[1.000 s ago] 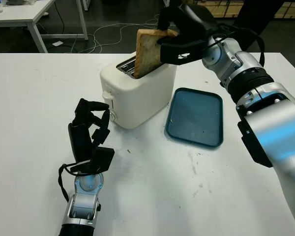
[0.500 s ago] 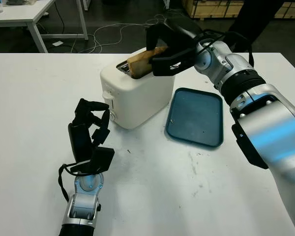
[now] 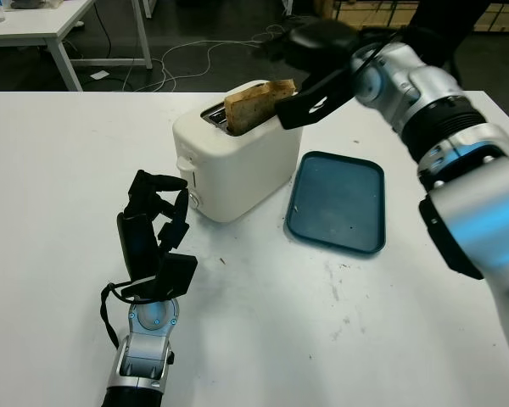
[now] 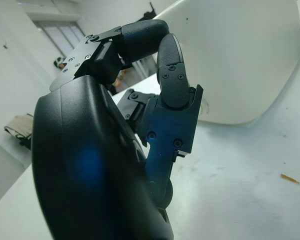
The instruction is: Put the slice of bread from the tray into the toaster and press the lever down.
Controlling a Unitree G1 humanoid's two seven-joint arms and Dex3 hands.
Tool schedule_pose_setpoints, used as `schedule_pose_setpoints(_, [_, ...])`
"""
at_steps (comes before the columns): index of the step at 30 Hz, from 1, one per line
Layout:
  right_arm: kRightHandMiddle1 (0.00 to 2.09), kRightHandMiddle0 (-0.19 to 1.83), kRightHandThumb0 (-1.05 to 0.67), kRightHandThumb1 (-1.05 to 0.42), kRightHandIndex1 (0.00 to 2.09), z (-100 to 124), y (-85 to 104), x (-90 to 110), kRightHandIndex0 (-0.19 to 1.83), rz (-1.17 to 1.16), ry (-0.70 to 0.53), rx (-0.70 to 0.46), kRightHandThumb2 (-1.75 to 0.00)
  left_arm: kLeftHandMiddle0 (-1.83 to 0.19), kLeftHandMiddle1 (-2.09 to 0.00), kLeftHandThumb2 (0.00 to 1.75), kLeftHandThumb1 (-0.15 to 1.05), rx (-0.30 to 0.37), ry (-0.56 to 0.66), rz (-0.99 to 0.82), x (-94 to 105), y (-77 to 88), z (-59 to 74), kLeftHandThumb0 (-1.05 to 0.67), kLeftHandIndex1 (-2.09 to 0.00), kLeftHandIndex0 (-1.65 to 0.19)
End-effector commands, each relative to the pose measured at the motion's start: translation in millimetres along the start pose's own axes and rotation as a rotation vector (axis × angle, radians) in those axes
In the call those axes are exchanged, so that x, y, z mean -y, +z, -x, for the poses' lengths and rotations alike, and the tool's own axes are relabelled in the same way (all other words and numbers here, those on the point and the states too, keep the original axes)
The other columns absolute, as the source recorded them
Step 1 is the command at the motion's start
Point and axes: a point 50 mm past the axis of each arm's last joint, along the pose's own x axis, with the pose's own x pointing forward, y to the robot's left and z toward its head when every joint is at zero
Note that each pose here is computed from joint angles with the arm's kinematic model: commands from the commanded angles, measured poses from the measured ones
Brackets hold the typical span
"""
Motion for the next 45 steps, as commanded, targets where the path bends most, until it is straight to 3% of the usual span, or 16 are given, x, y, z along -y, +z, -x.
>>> schedule_pose_setpoints(1, [0.06,0.22,-0.70,-0.78,0.08,11,-3.6,14,0.11,-0.064,-0.198,0.077,-0.03,-0.74,-1.75,0.39,0.92,0.012,0.000,-0.002,-1.0,2.5,-0.7,-0.47,-1.60,-0.57])
schedule_pose_setpoints(5, [0.07,0.38,-0.56,-0.90,0.58,39,-12.7,3,0.06,-0.138,-0.463,0.184,-0.05,-0.76,-1.75,0.40,0.92,0.034,-0.011,-0.018,-2.9,4.1,-3.8,-0.46,-1.62,-0.57])
schedule_pose_setpoints(7, [0.13,0.54,-0.51,-0.92,0.77,57,-16.0,-10,0.16,-0.200,-0.591,0.219,-0.05,-0.76,-1.75,0.40,0.92,0.046,-0.017,-0.033,-5.0,5.6,-7.2,-0.45,-1.64,-0.56])
schedule_pose_setpoints(10, [0.11,0.80,-0.40,-0.92,0.52,88,-18.5,-44,0.62,-0.309,-0.725,0.239,-0.03,-0.72,-1.75,0.38,0.92,0.074,-0.019,-0.072,-10.9,10.7,-16.1,-0.46,-1.62,-0.54])
schedule_pose_setpoints(11, [0.11,0.88,-0.31,-0.91,0.49,99,-17.8,-56,0.78,-0.339,-0.748,0.240,-0.01,-0.71,-1.75,0.36,0.92,0.083,-0.022,-0.085,-13.1,12.8,-19.3,-0.46,-1.57,-0.53])
schedule_pose_setpoints(14, [0.14,1.01,-0.22,-0.91,0.52,130,-10.6,-97,0.99,-0.494,-0.792,0.194,-0.01,-0.64,-1.74,0.35,0.92,0.133,-0.048,-0.155,-21.1,20.0,-30.3,-0.45,-1.43,-0.54])
schedule_pose_setpoints(17, [0.10,1.05,-0.23,-0.92,0.90,154,2.0,-134,0.89,-0.619,-0.770,0.084,-0.18,-0.66,-1.75,0.32,0.92,0.187,-0.074,-0.233,-28.7,27.8,-42.2,-0.45,-1.24,-0.62])
schedule_pose_setpoints(23, [0.15,1.10,-0.26,-0.92,1.30,183,29.3,-178,0.80,-0.647,-0.753,-0.096,-0.31,-0.72,-1.74,0.25,0.92,0.298,-0.099,-0.384,-41.8,49.6,-65.4,-0.41,-0.93,-0.79])
schedule_pose_setpoints(26, [0.21,1.12,-0.26,-0.92,1.42,189,36.0,-184,0.77,-0.624,-0.753,-0.134,-0.32,-0.71,-1.62,0.20,0.92,0.331,-0.106,-0.444,-46.6,56.6,-72.5,-0.37,-0.85,-0.85])
schedule_pose_setpoints(28, [0.29,1.10,-0.29,-0.92,1.49,191,37.9,-185,0.75,-0.618,-0.757,-0.144,-0.35,-0.77,-1.44,0.13,0.92,0.337,-0.123,-0.492,-49.6,60.1,-76.5,-0.33,-0.80,-0.89])
schedule_pose_setpoints(33, [1.08,0.75,-0.32,-0.92,1.68,193,39.9,-184,0.71,-0.627,-0.800,-0.167,-0.39,-0.88,-1.20,0.02,0.91,0.317,-0.220,-0.632,-53.7,65.5,-83.7,-0.26,-0.62,-0.98])
schedule_pose_setpoints(45, [1.42,0.60,-0.31,-0.92,1.74,191,39.7,-180,0.70,-0.622,-0.842,-0.155,-0.39,-0.90,-1.11,0.02,0.92,0.272,-0.556,-0.927,-45.0,74.5,-106.8,-0.21,-0.31,-1.09])
